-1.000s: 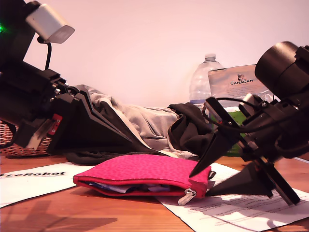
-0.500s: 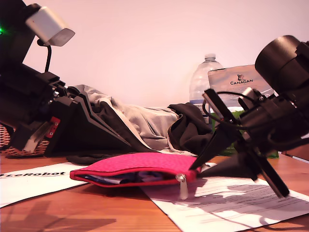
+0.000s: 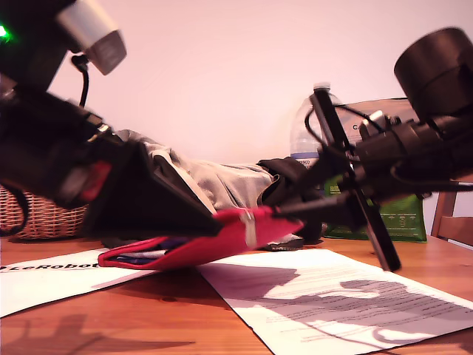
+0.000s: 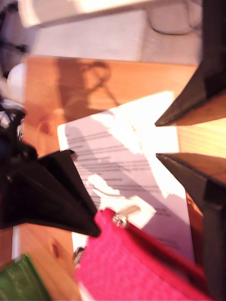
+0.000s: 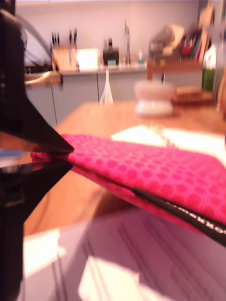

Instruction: Close the zipper in the zip bag in front of you

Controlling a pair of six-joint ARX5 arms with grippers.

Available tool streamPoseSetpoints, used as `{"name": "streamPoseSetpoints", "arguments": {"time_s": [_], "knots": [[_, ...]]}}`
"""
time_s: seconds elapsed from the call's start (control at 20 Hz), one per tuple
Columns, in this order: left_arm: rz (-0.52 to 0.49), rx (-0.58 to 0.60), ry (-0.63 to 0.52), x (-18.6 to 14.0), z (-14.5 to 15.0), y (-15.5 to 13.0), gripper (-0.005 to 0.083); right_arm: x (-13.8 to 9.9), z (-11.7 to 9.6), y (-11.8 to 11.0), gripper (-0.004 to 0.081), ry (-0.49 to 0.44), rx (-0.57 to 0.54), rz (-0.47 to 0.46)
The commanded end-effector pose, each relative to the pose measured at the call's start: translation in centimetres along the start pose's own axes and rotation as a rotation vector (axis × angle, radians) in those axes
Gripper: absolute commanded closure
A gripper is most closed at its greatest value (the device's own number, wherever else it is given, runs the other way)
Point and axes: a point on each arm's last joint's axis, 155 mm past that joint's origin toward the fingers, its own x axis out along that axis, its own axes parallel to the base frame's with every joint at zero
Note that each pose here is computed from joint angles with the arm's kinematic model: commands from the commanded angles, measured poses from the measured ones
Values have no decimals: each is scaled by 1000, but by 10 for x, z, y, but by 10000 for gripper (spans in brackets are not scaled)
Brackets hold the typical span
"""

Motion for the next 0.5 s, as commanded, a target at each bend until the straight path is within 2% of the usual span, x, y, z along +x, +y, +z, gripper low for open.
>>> {"name": "streamPoseSetpoints", "arguments": {"time_s": [0.0,0.1,0.25,0.35,0.45], "knots": [[33,-167,-17,1,3,7,646,1,2,6,780,0,-2,28],[8,-245,-17,1,4,2,707,1,2,10,780,3,15,44],[10,-355,-13,3,3,-2,701,0,-1,14,780,23,12,60],[89,-391,-40,4,7,7,715,0,-2,14,780,28,11,62],[159,-369,-59,7,11,5,797,0,-3,15,780,35,12,65]]}}
